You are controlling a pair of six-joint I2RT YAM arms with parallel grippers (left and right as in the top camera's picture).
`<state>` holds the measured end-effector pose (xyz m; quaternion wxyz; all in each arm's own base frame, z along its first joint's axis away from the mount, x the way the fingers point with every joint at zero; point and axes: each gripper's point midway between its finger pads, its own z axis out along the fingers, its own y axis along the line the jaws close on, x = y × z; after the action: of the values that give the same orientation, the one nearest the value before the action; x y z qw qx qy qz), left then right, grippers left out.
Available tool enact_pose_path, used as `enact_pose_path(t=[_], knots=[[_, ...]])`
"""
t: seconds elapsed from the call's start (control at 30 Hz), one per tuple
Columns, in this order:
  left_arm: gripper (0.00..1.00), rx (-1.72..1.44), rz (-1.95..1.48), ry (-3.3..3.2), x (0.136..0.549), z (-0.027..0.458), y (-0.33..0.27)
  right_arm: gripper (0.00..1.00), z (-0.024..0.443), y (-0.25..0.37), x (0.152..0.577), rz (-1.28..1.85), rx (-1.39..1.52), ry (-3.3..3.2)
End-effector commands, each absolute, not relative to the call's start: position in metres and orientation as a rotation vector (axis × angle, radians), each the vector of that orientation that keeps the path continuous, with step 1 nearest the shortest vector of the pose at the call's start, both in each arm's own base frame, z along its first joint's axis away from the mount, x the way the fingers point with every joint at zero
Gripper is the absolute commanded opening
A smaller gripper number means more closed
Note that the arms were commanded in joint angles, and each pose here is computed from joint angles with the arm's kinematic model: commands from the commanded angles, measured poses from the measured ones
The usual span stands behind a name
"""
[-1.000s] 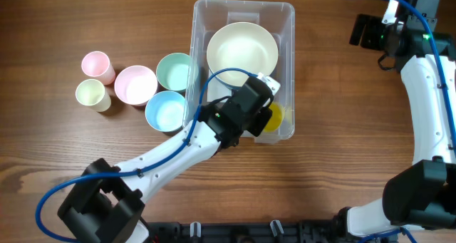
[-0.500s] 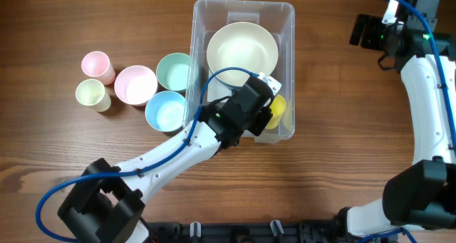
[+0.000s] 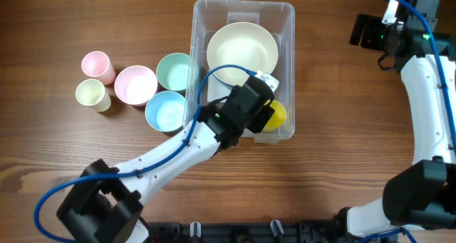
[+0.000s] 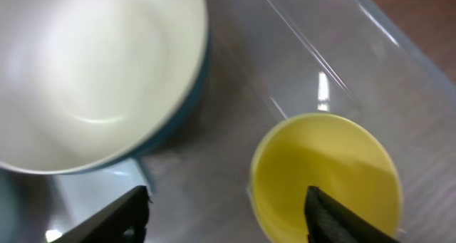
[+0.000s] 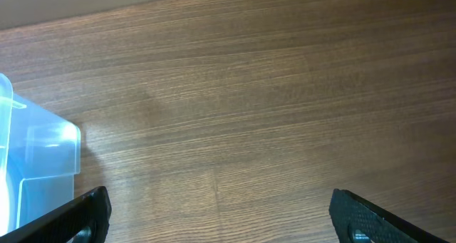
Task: Pack container
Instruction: 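Move the left gripper back to the small cream cup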
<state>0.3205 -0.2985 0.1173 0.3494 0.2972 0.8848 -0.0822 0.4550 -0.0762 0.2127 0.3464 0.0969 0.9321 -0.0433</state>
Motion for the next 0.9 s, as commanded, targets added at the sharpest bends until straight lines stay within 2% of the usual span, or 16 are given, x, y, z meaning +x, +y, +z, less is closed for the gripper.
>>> enact_pose_path(t=[0.0,0.03,0.23,0.4,0.6,0.87], knots=[[0.91,0.602,-0.115,2.163,0.337,0.176,-0.278,1.0,0.21,-0.078,0.457,-0.121,0.272,2.421],[1.0,0.559,-0.097,2.143,0.34,0.186,-0.272,1.0,0.21,-0.078,0.457,-0.121,0.272,2.421],[1.0,0.195,-0.013,2.007,0.35,0.264,-0.201,1.0,0.21,-0.078,0.457,-0.121,0.271,2.421],[1.0,-0.317,-0.021,1.974,0.348,0.296,-0.083,1.0,0.21,-0.078,0.457,-0.121,0.272,2.421],[0.99,-0.766,0.061,1.981,0.318,0.285,0.05,1.0,0.21,-0.078,0.457,-0.121,0.271,2.42],[0.98,-1.148,-0.152,2.099,0.301,0.224,0.125,0.99,0.21,-0.078,0.457,-0.121,0.272,2.421]])
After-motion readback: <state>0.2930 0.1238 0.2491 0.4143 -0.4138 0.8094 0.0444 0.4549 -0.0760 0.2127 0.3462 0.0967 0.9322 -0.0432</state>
